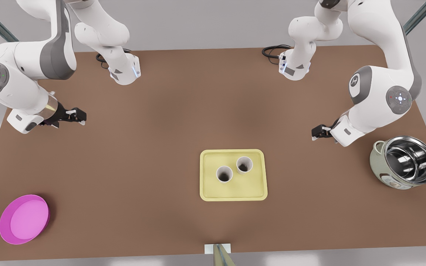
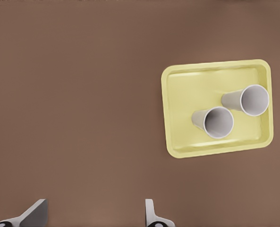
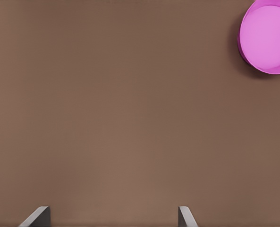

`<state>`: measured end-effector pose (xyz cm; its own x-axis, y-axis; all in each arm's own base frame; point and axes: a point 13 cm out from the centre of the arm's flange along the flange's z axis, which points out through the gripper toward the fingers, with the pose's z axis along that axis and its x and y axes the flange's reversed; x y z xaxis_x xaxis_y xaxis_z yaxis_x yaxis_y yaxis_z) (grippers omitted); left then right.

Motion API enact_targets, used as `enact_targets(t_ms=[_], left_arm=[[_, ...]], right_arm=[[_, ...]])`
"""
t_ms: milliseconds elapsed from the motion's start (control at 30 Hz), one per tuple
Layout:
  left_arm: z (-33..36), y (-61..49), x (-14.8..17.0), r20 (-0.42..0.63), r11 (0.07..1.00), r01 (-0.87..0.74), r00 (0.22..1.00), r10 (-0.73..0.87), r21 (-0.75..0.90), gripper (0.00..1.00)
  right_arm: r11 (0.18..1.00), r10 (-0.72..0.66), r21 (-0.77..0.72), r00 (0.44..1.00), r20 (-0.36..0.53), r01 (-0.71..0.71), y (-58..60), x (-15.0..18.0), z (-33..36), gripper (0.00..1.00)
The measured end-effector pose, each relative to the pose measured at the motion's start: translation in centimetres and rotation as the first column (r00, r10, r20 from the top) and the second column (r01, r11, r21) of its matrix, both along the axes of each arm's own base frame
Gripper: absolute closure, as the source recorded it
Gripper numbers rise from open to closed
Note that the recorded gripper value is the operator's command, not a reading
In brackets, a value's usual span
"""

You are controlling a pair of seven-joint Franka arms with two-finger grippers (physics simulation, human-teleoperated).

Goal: Use the left arm to pick up the white IKEA cup from the tray and place it on the middle-left position; use the right arm to pick up the white IKEA cup from the tray and place it on the middle-right position

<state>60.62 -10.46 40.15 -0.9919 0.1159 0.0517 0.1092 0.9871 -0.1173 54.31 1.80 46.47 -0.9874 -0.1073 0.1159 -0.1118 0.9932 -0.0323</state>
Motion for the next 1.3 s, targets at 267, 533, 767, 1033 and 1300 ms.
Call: enact_targets(t_ms=[267, 533, 767, 1033, 1300], left_arm=[[-4.7, -2.3, 1.2, -0.029, 0.999, 0.023, 0.999, -0.023, -0.023, 0.00], [-7.0, -0.8, 2.7, -0.006, 0.999, 0.042, 0.999, -0.042, 0.014, 0.00], [-8.5, -1.6, 2.8, -0.010, 0.994, 0.086, 0.996, -0.086, 0.063, 0.00], [-9.0, -1.5, 2.8, -0.013, 0.994, 0.089, 0.996, -0.088, 0.069, 0.00], [-9.4, -1.5, 2.7, -0.021, 0.993, 0.090, 0.996, -0.089, 0.070, 0.00]], right_arm=[[0.991, 0.133, 0.023, 0.990, -0.052, -0.132, 11.0, 5.3, -7.0, 0.00], [0.983, 0.135, 0.115, 0.987, 0.085, -0.144, 33.1, 11.3, -23.2, 0.00], [0.959, -0.019, 0.278, 0.966, 0.259, -0.055, 44.9, 13.4, -29.0, 0.00], [0.923, -0.150, 0.383, 0.942, 0.300, 0.025, 50.9, 12.3, -30.4, 0.00], [0.915, -0.228, 0.385, 0.941, 0.251, 0.119, 51.3, 11.3, -35.6, 0.00]])
